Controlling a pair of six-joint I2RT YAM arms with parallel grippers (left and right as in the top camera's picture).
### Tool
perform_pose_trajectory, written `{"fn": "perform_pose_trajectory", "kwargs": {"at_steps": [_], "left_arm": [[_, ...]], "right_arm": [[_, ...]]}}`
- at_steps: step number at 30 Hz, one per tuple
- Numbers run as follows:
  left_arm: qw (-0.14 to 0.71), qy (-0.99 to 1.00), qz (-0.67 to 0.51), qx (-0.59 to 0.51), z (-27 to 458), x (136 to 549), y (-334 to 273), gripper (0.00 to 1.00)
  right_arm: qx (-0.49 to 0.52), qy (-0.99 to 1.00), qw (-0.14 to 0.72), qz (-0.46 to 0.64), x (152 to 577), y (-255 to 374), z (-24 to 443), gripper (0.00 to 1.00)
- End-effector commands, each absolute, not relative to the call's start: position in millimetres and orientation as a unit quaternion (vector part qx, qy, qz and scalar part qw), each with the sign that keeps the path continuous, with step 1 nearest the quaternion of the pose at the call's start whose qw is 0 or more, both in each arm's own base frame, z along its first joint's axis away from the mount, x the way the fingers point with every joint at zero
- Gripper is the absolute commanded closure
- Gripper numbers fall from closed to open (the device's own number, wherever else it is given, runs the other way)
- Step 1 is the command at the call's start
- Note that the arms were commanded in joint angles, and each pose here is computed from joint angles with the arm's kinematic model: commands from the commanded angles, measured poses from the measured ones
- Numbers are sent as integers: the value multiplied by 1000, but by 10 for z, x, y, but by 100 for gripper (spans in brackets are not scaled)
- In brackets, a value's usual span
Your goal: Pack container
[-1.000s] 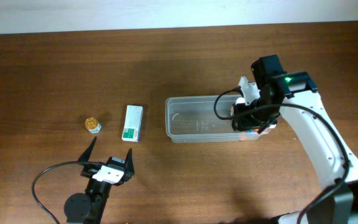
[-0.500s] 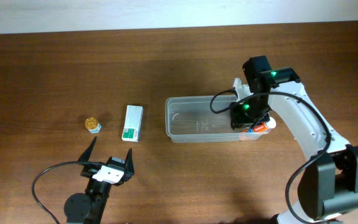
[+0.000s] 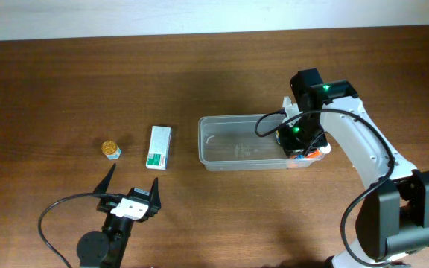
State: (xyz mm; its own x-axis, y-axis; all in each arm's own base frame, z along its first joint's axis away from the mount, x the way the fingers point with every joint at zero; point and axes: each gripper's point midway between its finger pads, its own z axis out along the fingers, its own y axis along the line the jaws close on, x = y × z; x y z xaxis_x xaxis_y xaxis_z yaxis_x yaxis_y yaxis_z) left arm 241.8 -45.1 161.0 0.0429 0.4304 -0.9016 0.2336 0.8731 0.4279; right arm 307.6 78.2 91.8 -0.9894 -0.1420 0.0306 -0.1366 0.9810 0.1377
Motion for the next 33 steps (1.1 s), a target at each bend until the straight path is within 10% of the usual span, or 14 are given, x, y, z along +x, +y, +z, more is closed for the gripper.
{"fn": "perform_pose_trajectory", "kwargs": {"at_steps": [1,18,33], "left_arm": [[681,686,71,245,1607,2412,-460,0],[681,686,71,245,1607,2412,-460,0],[681,686,71,246,1607,2412,-460,1]], "right_arm": [[70,-995,25,-61,3060,792,896,85],[129,-985,-24,-112,3170,1336,1677,65],[-5,-996,-84,-1,2882,376,2531,28]]}}
